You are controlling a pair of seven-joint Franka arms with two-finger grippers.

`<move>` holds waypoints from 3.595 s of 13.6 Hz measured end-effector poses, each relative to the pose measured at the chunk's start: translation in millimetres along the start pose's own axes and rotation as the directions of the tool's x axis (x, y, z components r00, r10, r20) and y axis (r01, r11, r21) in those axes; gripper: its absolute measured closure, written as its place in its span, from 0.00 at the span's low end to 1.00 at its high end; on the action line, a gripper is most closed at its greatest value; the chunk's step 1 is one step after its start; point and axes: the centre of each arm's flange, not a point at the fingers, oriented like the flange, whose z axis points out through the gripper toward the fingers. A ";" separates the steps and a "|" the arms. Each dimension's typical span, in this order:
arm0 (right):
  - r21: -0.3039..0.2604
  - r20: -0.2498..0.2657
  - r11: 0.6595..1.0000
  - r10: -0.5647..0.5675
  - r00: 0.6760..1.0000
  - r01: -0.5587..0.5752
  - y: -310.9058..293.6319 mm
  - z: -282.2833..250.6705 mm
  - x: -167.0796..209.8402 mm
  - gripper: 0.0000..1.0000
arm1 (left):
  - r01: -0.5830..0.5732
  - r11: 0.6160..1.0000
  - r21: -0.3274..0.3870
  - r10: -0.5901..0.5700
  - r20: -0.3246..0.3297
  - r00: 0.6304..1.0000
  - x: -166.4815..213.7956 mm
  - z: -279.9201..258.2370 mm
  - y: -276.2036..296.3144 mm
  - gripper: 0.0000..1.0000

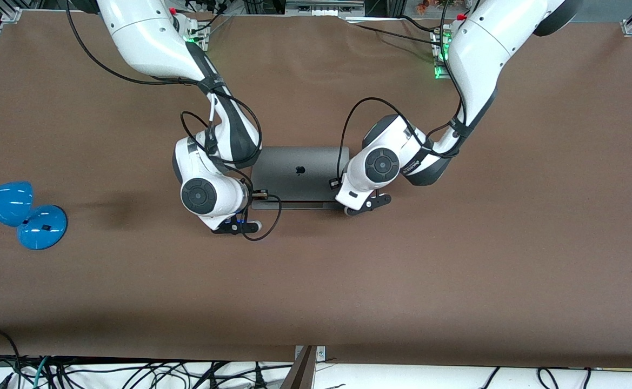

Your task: Close laptop with both arms from behind

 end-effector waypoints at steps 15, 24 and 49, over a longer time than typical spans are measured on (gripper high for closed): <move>-0.003 -0.024 1.000 -0.012 1.000 0.012 3.3 25.2 11.9 0.99 | 0.005 1.000 -0.003 -0.005 -0.023 1.000 10.6 20.1 -1.9 0.99; -0.001 -0.059 1.000 -0.015 0.998 0.015 5.8 44.3 21.9 0.99 | 0.010 1.000 -0.006 -0.011 -0.033 0.999 15.7 33.3 -2.7 0.99; -0.053 -0.146 0.995 0.075 0.986 -0.084 84.4 -196.3 18.8 0.29 | -0.134 0.981 0.138 0.152 -0.129 0.980 -49.7 -145.1 -48.8 0.00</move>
